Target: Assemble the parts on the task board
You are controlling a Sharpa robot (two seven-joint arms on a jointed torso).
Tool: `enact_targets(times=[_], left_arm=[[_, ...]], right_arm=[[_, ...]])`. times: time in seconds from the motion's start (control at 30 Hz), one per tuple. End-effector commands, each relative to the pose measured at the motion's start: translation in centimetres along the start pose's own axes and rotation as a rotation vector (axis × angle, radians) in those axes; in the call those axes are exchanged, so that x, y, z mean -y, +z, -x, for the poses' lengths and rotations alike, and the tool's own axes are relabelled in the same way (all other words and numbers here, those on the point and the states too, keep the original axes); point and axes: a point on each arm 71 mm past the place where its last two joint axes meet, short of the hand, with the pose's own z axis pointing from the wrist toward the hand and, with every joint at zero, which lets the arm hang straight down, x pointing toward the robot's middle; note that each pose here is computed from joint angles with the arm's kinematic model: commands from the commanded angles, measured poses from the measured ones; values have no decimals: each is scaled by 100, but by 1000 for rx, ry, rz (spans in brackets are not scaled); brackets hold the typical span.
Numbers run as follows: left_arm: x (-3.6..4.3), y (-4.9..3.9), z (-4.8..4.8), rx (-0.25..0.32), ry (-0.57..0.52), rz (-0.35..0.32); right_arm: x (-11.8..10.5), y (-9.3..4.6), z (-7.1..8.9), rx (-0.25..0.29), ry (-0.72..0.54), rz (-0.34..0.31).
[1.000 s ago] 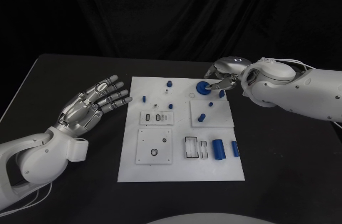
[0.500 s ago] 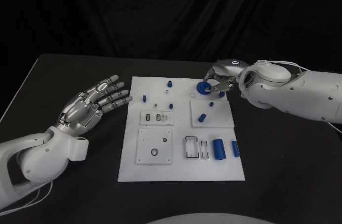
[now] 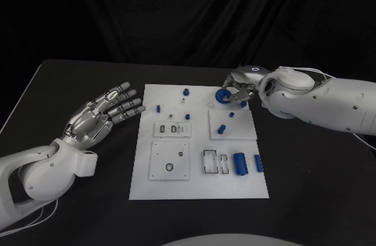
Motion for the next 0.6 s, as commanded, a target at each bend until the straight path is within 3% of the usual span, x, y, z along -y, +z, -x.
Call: enact_targets(times=[0.03, 0.33, 0.6], left_arm=[[81, 2, -16, -15, -17, -119], [82, -1, -10, -15, -17, -117], [87, -11, -3, -12, -16, -117]], right_arm=[[19, -12, -92, -26, -2, -17], [-21, -24, -85, 3, -18, 9], [-215, -68, 45, 89, -4, 85]])
